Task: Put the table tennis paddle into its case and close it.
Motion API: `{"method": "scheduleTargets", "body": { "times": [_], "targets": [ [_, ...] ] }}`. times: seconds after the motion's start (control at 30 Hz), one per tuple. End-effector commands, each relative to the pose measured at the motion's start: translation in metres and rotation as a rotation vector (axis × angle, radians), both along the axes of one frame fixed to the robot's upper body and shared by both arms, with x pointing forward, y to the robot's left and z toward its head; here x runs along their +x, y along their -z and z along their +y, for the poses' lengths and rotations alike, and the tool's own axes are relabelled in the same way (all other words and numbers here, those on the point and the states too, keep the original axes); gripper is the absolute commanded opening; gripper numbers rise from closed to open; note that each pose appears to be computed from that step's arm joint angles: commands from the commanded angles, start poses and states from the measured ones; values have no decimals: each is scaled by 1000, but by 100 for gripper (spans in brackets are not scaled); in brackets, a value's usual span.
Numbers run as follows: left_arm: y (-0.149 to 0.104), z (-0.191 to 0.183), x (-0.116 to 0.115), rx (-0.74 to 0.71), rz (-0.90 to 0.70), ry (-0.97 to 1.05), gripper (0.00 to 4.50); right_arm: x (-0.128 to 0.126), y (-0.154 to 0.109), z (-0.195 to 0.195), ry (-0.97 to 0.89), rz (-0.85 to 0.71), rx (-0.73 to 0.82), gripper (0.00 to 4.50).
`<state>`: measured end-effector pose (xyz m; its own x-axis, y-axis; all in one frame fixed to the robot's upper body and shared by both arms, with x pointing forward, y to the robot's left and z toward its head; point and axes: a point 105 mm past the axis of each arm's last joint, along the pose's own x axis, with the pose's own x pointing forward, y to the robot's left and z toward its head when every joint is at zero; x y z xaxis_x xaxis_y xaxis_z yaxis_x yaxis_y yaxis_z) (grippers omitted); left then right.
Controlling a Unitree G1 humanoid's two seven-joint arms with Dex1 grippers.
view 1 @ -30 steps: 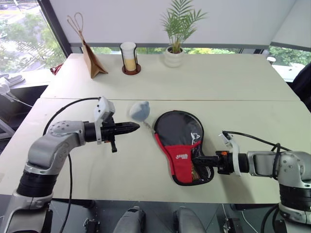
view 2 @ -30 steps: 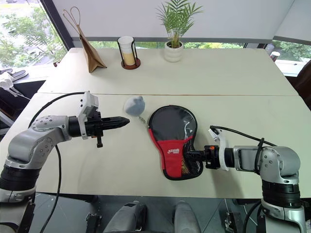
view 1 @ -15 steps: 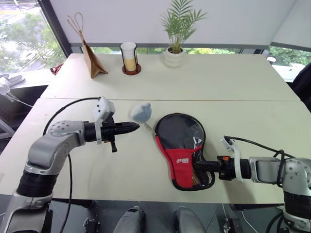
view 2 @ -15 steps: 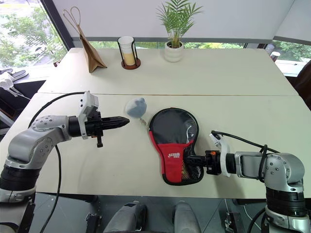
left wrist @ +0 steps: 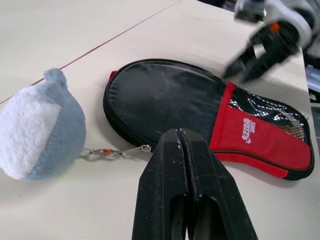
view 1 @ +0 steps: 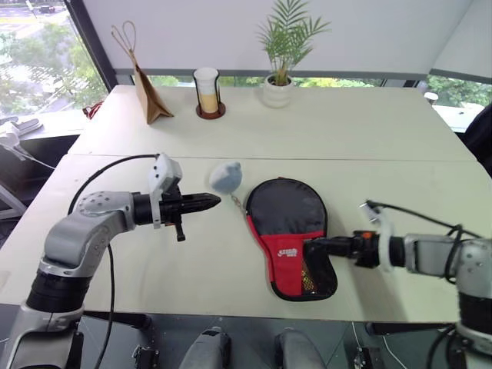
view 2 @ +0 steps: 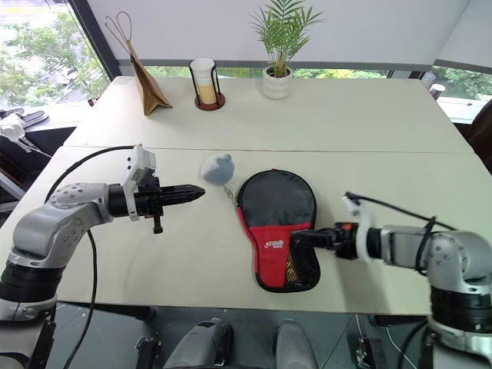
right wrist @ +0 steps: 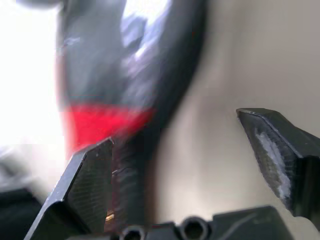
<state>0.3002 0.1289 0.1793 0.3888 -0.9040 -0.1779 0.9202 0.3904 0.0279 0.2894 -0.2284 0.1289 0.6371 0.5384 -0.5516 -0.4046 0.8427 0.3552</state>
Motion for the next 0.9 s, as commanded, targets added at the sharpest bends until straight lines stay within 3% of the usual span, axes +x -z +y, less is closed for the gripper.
{"method": "scheduleTargets", "body": {
  "times": [0.03,0.27,0.4,0.63,0.9],
  "targets": [
    [-11,-2,-4,1,-57,17,0,15,-27,1,-81,-190,-92,446],
    [-14,0,-1,-4,-66,0,0,24,-56,52,-408,-499,-160,446],
    [-15,3,2,-5,-71,-23,0,35,-45,88,-544,-600,-164,446],
    [-15,12,9,19,-99,-86,0,46,-24,129,-620,-654,-71,446],
    [-6,24,20,79,-147,-164,0,64,11,132,-575,-658,-87,446]
  ]
}}
